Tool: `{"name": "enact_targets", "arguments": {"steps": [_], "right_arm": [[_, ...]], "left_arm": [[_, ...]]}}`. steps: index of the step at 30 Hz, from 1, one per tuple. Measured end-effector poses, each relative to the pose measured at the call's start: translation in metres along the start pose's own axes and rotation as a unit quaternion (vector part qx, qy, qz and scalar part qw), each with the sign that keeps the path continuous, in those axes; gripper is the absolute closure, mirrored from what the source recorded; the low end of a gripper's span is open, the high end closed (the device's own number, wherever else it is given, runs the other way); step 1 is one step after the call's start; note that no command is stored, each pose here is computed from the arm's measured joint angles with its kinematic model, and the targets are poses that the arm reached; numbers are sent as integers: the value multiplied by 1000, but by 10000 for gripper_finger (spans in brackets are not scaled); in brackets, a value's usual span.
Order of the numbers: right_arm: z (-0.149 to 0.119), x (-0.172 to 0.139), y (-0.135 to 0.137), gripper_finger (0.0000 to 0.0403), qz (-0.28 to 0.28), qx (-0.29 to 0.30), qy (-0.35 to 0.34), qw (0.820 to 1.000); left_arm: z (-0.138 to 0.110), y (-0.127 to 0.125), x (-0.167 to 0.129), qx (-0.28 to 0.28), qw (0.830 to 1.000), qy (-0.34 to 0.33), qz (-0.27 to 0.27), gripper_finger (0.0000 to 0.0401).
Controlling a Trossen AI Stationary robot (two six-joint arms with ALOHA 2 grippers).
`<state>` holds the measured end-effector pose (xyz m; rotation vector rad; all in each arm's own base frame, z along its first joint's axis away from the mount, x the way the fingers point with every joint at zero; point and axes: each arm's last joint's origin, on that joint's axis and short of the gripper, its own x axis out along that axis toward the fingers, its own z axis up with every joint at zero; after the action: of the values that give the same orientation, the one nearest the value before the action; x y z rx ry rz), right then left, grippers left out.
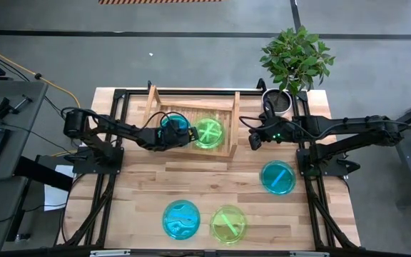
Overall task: Place and stack plates onto a shelf
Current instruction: Stack the left transparent green plate on top of the transparent green plate on the shelf, then stack the top transparent blue plate on top of the transparent blue plate on the shelf
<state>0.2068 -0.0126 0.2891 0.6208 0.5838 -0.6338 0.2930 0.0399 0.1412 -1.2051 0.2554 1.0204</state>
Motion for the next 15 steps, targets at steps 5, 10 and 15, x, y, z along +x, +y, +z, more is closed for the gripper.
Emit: {"name": "enact_targets", "arguments": {"steps": [5, 10, 15], "right_arm": [[0, 0, 0, 403, -7, 0, -7, 1000], [0, 0, 0, 403, -7, 0, -7, 1000], [0, 0, 0, 403, -6, 0, -6, 1000]], "left_arm": [[4, -6, 2, 28, 999, 12, -27, 374], [8, -8, 4, 36, 999, 8, -37, 330], [13, -7, 5, 48, 998, 11, -35, 287]]}}
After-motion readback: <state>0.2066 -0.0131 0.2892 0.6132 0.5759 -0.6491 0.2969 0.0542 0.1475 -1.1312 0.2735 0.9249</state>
